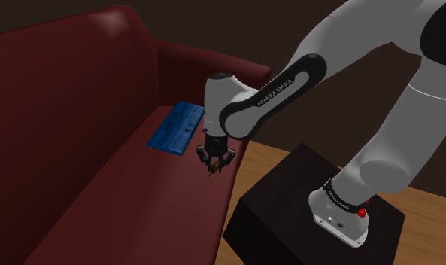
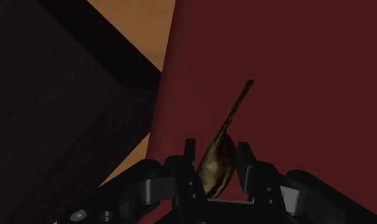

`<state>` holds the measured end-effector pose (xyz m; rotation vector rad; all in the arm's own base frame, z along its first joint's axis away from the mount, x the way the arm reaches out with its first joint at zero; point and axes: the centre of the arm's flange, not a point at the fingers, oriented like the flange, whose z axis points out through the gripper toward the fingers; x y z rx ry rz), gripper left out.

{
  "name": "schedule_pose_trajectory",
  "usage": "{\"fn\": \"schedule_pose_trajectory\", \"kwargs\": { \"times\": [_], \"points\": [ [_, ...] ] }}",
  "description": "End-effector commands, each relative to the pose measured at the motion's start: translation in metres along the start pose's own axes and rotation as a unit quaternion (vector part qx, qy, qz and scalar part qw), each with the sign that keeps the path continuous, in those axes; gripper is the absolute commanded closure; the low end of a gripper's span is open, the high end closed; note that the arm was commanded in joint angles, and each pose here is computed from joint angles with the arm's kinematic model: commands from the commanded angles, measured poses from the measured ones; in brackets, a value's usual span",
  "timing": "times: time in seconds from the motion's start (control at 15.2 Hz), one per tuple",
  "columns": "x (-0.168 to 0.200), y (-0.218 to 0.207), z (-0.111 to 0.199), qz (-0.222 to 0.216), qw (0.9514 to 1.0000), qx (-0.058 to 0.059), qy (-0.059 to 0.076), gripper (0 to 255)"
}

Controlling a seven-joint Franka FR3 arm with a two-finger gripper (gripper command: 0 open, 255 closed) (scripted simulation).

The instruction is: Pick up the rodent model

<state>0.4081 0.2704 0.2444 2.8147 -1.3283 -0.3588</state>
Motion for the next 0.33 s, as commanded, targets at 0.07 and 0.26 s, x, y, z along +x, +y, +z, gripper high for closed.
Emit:
{"fn": "schedule_pose_trajectory", "kwargs": {
  "times": [0.07,0.26],
  "points": [
    [-0.003,0.002,-0.015,0.0,1.0,0.0,0.0,255],
    [-0.005,0.003,-0.021,0.0,1.0,0.0,0.0,255]
  ]
}}
